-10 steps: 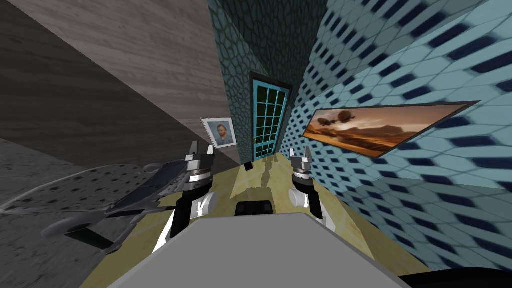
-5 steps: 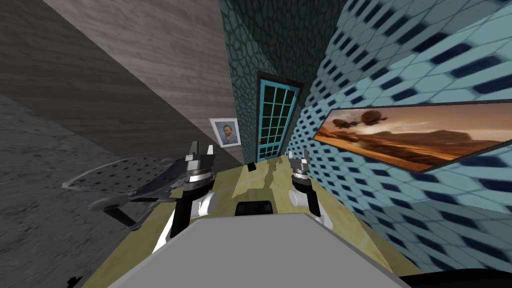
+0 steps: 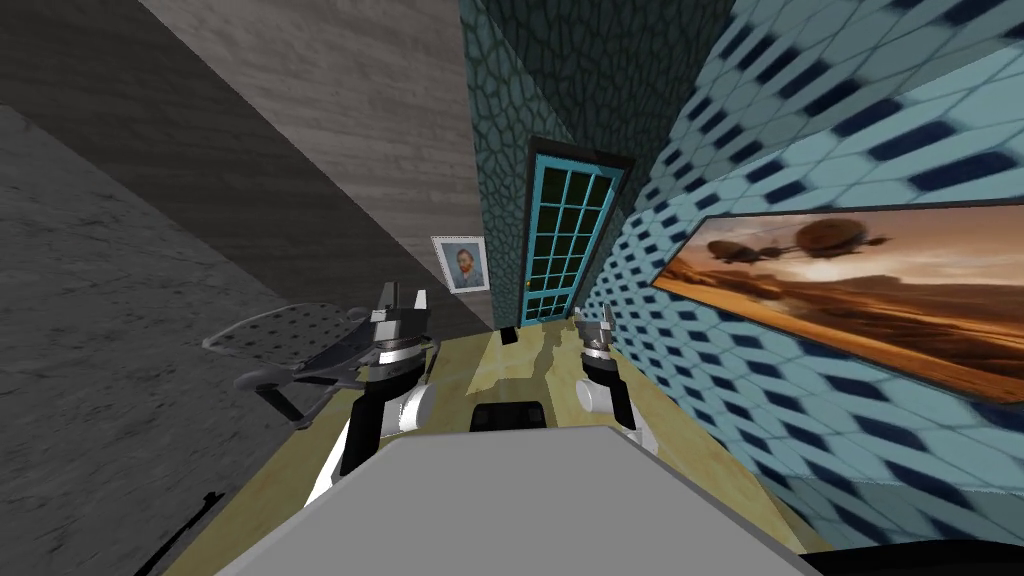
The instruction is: Pull the door open
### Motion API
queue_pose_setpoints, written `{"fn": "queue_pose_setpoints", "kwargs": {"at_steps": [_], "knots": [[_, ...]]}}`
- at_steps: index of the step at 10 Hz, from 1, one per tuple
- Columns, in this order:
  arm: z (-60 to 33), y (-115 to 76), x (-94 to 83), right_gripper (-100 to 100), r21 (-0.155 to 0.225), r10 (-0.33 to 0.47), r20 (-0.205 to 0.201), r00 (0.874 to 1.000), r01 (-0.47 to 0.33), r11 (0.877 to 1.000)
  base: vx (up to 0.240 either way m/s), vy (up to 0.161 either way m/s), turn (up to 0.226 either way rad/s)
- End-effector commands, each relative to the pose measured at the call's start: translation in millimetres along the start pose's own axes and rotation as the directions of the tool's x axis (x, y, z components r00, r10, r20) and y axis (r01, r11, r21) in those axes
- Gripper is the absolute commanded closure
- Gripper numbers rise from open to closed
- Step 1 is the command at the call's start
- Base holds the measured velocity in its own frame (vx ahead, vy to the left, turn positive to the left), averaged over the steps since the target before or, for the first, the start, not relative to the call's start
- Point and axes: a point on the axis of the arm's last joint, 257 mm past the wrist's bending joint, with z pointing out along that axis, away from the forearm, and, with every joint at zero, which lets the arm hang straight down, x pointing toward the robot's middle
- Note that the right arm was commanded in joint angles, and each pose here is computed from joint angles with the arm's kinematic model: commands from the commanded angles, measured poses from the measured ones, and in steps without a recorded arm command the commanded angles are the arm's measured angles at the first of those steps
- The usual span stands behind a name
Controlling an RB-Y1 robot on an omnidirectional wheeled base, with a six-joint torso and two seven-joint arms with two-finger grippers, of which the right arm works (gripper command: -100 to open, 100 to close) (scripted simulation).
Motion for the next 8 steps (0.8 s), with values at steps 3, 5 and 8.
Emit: {"fn": "queue_pose_setpoints", "kwargs": {"at_steps": [3,5,8], "knots": [[-13.5,-24.5,-26.8,-100,0.036,0.097,0.052,0.994,-0.099,0.994,0.076,-0.043,0.206],[-20.7,-36.4,-41.1,-100,0.051,0.146,0.085,0.986,-0.151,0.987,0.076,-0.056,0.204],[-33.1,-53.9,-64.2,-100,0.067,0.219,0.141,0.966,-0.23,0.971,0.079,-0.059,0.198]]}}
